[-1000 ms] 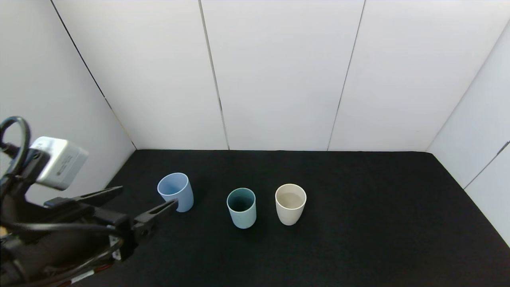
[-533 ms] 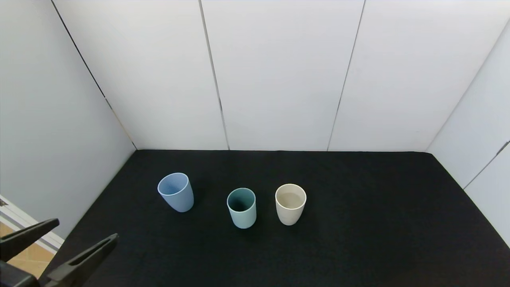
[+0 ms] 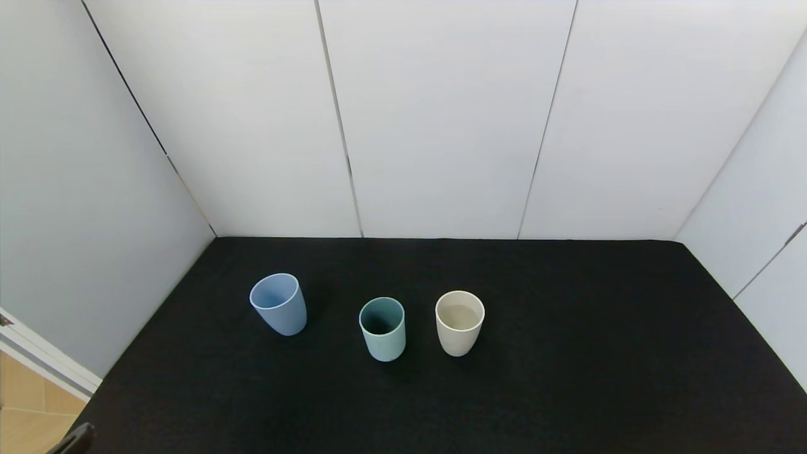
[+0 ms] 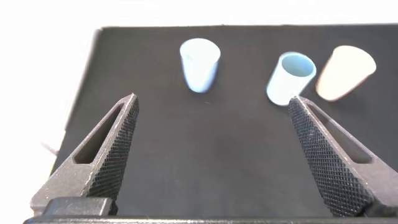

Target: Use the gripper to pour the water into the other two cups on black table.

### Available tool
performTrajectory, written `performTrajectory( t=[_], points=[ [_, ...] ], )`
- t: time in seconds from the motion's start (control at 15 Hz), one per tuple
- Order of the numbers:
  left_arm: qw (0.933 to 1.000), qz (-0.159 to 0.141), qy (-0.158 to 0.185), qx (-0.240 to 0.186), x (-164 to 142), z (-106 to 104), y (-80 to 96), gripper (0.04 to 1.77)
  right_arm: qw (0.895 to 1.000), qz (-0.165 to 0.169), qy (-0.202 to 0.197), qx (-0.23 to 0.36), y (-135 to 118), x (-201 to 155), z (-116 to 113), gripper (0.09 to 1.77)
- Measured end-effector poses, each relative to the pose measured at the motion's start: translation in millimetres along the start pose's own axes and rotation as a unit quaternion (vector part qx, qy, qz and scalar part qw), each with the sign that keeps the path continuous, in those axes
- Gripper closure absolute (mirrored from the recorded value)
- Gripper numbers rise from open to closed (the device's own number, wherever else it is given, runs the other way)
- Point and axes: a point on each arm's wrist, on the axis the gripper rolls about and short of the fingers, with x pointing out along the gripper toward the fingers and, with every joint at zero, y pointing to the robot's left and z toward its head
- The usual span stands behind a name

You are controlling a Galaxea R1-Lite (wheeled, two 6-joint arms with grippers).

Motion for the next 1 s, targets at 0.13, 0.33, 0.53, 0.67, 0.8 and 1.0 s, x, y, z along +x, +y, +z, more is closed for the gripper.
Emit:
performTrajectory(
  t=[0.13,0.33,0.53,0.67,0.8,1.0],
  points=[
    [0.9995,0.018,-0.025,-0.003,-13,-11,1.5,0.09,1.000,0.000,0.000,0.000,0,0,0,0.15],
    [0.9979,0.045,-0.047,0.001,-27,-29,1.9,0.09,1.000,0.000,0.000,0.000,0,0,0,0.15],
    [0.9947,0.057,-0.073,0.044,-38,-52,1.1,0.09,1.000,0.000,0.000,0.000,0,0,0,0.15],
    [0.9922,0.063,-0.077,0.075,-40,-70,1.2,0.09,1.000,0.000,0.000,0.000,0,0,0,0.15],
    [0.9936,0.048,-0.067,0.078,-39,-83,0.7,0.09,1.000,0.000,0.000,0.000,0,0,0,0.15],
    [0.9953,0.030,-0.042,0.082,-39,-92,0.1,0.09,1.000,0.000,0.000,0.000,0,0,0,0.15]
  ],
)
